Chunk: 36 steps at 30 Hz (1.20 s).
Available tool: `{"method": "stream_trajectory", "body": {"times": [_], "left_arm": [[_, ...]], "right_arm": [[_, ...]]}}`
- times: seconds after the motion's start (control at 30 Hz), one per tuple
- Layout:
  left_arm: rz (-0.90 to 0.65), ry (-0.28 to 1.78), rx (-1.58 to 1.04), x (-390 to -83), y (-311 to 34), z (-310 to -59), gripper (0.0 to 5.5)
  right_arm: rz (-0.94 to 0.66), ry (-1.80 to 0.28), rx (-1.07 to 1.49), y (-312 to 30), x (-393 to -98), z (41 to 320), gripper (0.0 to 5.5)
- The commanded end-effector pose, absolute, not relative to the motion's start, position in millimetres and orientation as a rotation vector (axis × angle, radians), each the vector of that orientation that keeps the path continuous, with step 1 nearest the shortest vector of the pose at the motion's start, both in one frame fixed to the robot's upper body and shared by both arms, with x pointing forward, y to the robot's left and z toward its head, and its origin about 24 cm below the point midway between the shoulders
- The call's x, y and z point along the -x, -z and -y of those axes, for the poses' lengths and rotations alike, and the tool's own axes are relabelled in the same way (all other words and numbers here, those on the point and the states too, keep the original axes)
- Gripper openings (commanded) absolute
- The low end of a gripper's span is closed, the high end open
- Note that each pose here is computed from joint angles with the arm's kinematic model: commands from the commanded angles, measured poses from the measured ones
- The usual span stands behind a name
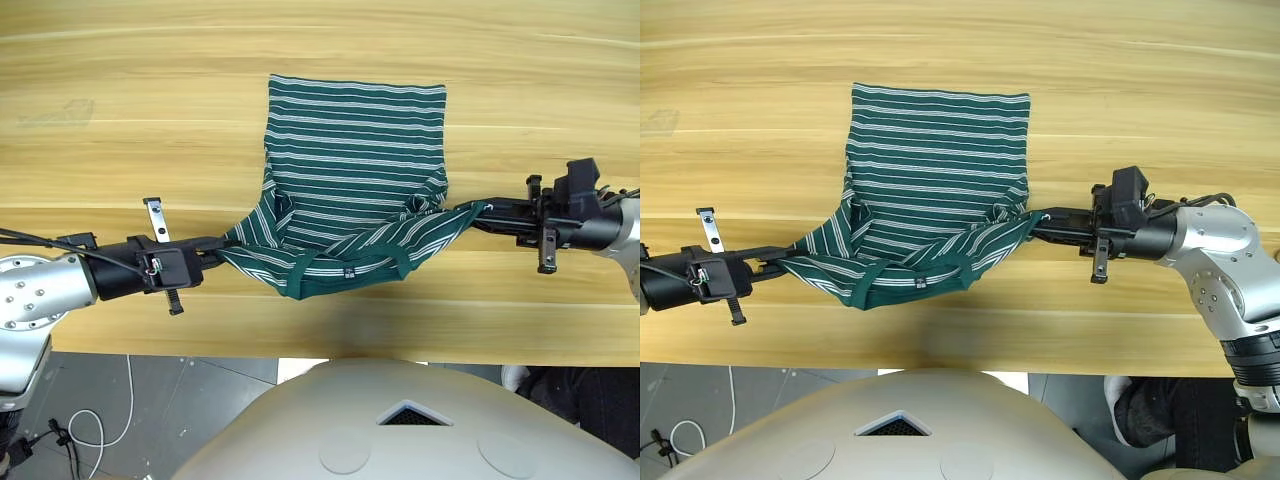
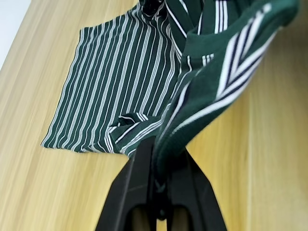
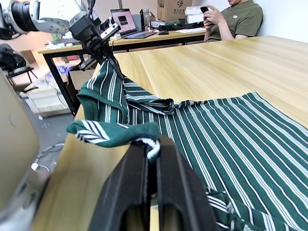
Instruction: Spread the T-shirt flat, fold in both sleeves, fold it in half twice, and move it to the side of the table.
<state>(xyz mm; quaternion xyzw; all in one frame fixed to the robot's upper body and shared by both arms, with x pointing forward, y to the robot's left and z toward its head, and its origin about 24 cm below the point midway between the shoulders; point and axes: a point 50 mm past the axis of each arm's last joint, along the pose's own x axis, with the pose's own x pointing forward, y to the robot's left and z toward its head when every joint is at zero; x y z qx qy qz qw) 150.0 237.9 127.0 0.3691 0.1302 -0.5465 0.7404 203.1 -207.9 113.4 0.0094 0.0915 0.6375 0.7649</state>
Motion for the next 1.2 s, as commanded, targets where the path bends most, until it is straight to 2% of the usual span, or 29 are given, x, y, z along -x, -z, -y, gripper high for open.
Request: {"method": "stream_trajectory", "body": {"times": [0.03, 0.13, 0.23, 0.4, 0.6, 0.8, 0.9, 1.03, 1.2], "left_arm": [[-0.276, 1.22, -0.766, -145.8, -131.3, -231.0, 0.04], [-0.283, 1.228, -0.767, -140.3, -136.1, -228.5, 0.04], [-0.34, 1.216, -0.792, -132.5, -147.0, -238.3, 0.04], [-0.417, 1.271, -0.739, -102.3, -153.4, -236.7, 0.04], [-0.427, 1.288, -0.698, -79.6, -163.3, -234.7, 0.04], [-0.463, 1.328, -0.642, -61.9, -168.8, -231.3, 0.04], [-0.43, 1.361, -0.547, -57.3, -173.0, -224.7, 0.04], [-0.401, 1.34, -0.512, -68.9, -173.0, -227.4, 0.04], [-0.315, 1.218, -0.596, -126.4, -149.4, -233.4, 0.04]], "right_arm": [[-0.205, -1.409, -0.056, -120.2, -200.5, 204.9, 0.0], [-0.237, -1.43, -0.039, -118.5, -194.8, 205.5, 0.0], [-0.278, -1.44, 0.015, -113.0, -185.0, 211.2, 0.0], [-0.257, -1.425, -0.01, -119.4, -174.2, 218.4, 0.0], [-0.208, -1.411, -0.065, -132.5, -162.0, 221.6, 0.0], [-0.265, -1.463, -0.133, -135.8, -140.7, 219.2, 0.0], [-0.273, -1.48, -0.159, -138.8, -137.2, 217.3, 0.0], [-0.253, -1.483, -0.109, -140.6, -147.7, 213.2, 0.0], [-0.211, -1.414, 0.018, -122.5, -189.1, 200.3, 0.0]]}}
